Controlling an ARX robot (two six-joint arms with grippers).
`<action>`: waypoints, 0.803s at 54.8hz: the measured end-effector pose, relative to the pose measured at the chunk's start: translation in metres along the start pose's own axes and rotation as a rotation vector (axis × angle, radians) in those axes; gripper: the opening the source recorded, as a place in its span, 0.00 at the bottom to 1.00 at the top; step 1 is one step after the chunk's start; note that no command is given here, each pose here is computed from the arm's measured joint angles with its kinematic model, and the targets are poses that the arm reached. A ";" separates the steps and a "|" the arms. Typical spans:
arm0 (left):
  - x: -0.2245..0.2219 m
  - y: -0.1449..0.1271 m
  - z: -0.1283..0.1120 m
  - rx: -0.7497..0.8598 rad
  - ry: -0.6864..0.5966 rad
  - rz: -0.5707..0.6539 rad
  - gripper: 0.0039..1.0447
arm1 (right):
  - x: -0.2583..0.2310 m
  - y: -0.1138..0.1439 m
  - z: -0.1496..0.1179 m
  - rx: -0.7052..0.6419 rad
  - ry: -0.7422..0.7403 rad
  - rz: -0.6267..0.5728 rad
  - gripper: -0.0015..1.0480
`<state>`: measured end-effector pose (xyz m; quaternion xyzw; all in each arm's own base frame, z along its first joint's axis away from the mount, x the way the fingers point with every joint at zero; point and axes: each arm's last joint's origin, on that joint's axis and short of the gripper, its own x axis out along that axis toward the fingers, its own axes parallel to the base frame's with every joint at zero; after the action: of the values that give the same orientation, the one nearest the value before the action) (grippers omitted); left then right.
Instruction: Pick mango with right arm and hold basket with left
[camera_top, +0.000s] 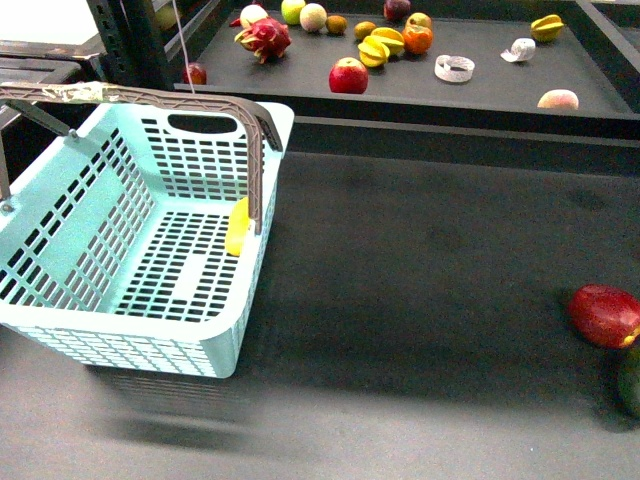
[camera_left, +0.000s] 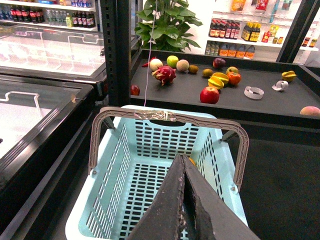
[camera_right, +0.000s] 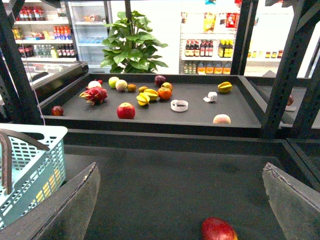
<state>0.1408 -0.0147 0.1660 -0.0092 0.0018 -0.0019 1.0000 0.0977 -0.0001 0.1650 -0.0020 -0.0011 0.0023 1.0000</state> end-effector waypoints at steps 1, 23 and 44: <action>-0.001 0.001 0.000 0.000 -0.001 -0.001 0.02 | 0.000 0.000 0.000 0.000 0.000 0.000 0.92; -0.019 0.014 0.007 0.009 -0.024 0.003 0.02 | 0.000 0.000 0.000 0.000 0.000 0.000 0.92; -0.029 0.014 0.007 0.011 -0.026 0.003 0.02 | 0.000 0.000 0.000 0.000 0.000 0.000 0.92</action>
<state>0.1115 -0.0002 0.1730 -0.0039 -0.0113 0.0000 0.9999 0.0977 -0.0001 0.1650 -0.0020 -0.0011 0.0023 1.0000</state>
